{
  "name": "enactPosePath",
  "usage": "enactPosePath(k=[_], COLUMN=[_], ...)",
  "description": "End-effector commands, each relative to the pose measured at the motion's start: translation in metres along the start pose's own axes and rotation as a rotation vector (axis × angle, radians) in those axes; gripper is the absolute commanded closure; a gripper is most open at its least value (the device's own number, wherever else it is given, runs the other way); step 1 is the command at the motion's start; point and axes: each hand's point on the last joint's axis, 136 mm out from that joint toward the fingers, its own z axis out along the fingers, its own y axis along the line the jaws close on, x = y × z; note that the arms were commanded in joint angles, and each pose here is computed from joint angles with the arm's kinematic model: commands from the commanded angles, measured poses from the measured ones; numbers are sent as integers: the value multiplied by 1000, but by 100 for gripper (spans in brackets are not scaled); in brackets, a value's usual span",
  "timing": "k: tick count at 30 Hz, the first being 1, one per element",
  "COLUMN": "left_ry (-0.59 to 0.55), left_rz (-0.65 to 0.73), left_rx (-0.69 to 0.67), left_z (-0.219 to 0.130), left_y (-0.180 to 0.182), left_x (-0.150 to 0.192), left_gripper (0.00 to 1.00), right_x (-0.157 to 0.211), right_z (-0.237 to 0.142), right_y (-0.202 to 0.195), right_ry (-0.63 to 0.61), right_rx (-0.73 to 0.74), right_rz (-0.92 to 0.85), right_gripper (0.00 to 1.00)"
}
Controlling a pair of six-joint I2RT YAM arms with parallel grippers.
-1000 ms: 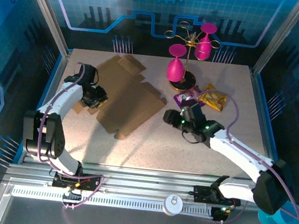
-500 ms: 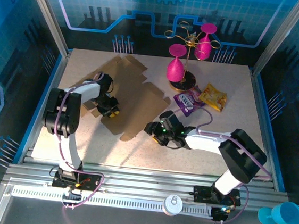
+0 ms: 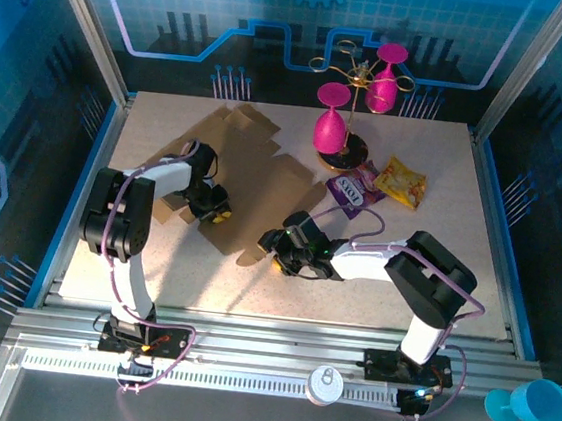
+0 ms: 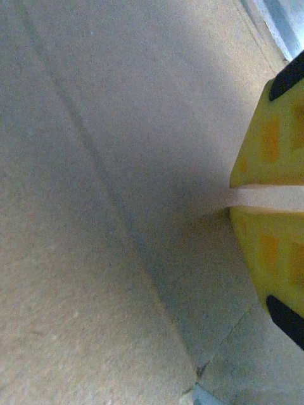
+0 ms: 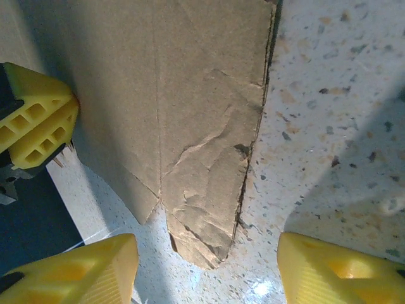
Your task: Fold the paper box
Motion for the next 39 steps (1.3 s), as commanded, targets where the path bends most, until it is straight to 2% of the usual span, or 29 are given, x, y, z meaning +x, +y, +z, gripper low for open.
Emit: enactPosePath(k=[1, 6, 9, 15, 19, 25, 30, 39], left_ry=[42, -1, -58, -139, -136, -153, -84, -65], left_rz=[-29, 7, 29, -15, -38, -39, -57, -63], left_rx=[-6, 42, 41, -2, -54, -144, -138, -152], left_z=[-5, -34, -58, -89, -82, -68, -40, -30], left_y=[3, -20, -27, 2, 32, 64, 72, 83], left_x=[16, 9, -2, -41, -67, -98, -93, -79], left_gripper=[82, 76, 68, 62, 62, 63, 64, 65], right_x=[2, 3, 2, 3, 8, 11, 9, 3], right_z=[14, 9, 7, 9, 14, 16, 22, 25], right_y=[14, 18, 18, 22, 31, 34, 36, 57], right_ry=[-10, -12, -14, -5, 21, 25, 23, 7], right_rx=[-43, -52, -60, -85, -125, -111, -126, -177], right_rz=[21, 31, 37, 52, 67, 75, 83, 69], right_gripper=[40, 41, 41, 40, 40, 40, 41, 42])
